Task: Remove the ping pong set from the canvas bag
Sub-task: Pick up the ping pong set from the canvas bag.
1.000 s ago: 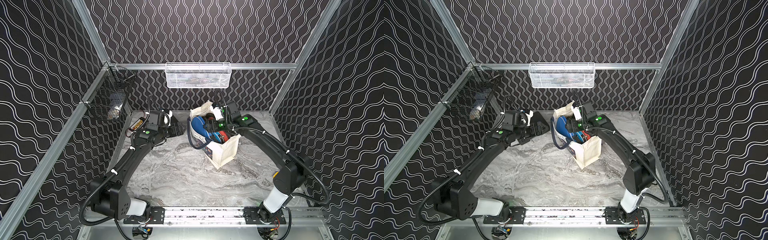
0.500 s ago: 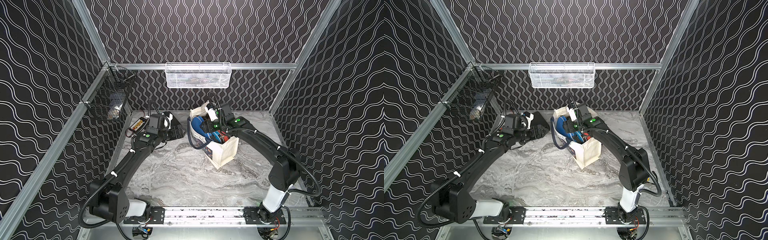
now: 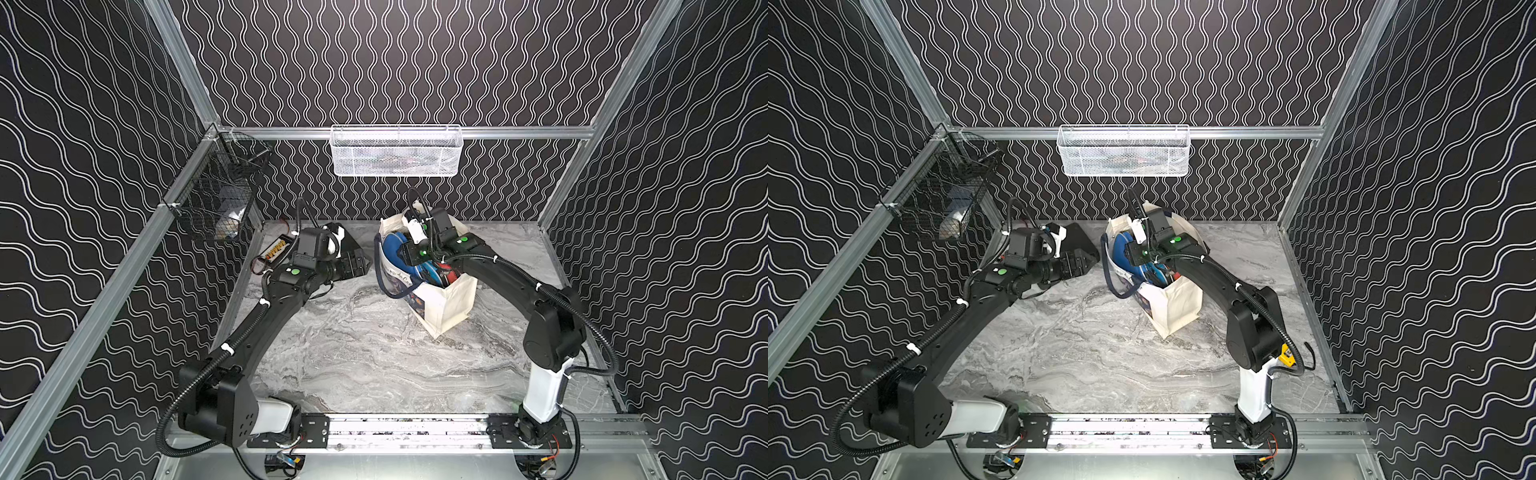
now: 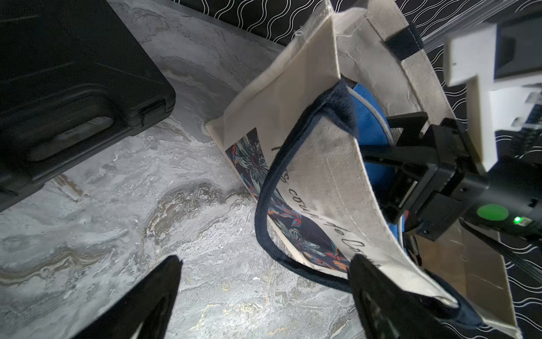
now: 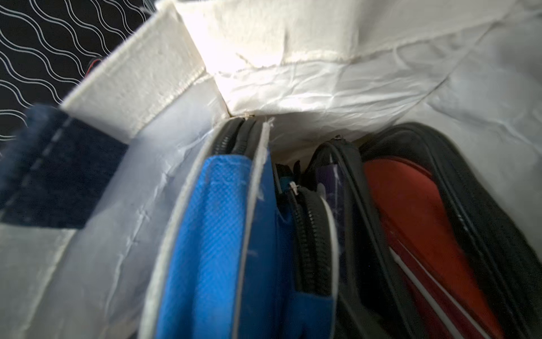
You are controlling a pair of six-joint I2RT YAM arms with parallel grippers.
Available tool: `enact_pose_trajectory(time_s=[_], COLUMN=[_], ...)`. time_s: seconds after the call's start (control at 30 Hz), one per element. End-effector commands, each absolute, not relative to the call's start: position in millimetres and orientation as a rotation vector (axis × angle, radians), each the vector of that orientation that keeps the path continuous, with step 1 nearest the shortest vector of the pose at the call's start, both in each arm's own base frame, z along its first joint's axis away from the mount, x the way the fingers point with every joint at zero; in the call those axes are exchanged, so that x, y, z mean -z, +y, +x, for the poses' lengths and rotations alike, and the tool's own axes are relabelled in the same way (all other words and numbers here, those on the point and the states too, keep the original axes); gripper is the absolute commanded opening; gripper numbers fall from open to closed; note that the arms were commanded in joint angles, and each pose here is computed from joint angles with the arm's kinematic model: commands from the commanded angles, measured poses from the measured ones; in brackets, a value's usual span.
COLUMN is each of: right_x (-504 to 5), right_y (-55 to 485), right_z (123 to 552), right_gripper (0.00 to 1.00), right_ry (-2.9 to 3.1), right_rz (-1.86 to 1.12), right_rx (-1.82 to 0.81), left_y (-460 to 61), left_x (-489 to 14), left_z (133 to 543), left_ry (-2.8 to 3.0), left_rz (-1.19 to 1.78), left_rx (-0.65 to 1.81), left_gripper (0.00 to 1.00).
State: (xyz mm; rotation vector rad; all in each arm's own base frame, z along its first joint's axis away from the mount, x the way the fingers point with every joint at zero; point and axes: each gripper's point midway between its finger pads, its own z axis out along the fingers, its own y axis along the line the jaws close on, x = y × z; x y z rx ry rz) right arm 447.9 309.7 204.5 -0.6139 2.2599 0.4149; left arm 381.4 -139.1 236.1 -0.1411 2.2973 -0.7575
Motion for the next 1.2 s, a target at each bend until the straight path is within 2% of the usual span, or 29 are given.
enact_pose_trajectory(time_s=[0.0,0.07,0.13,0.3,0.5,0.93,1.17], right_x=[-216.2,-222.2,-234.4,-295.9,-364.9,-457.4,-505.9], right_y=[318.9,321.3,321.4,318.0,308.5,272.0,261.7], right_z=[457.6,461.1,464.0,464.1,456.7,436.3,410.5], right_gripper=[0.41,0.27,0.17,0.11,0.09,0.07,0.07], right_ry=[2.203,2.193,2.166,2.025,1.874,1.636,1.482], right_rz=[-0.624,-0.624,-0.622,-0.603,-0.549,-0.418,-0.426], right_rx=[-0.435,-0.441,-0.434,-0.441,-0.472,-0.433,-0.458], left_y=[-138.6,-138.5,-138.3,-138.7,-140.0,-141.1,-141.5], left_x=[-245.1,-246.3,-245.4,-245.8,-244.2,-248.7,-263.8], left_z=[383.0,382.6,382.5,382.5,383.3,383.6,386.6], left_ry=[2.26,2.256,2.258,2.256,2.257,2.244,2.206], left_rz=[-0.124,-0.123,-0.124,-0.123,-0.13,-0.136,-0.196], left_rx=[0.752,0.751,0.751,0.754,0.767,0.779,0.82], left_gripper=[0.93,0.93,0.93,0.93,0.93,0.93,0.93])
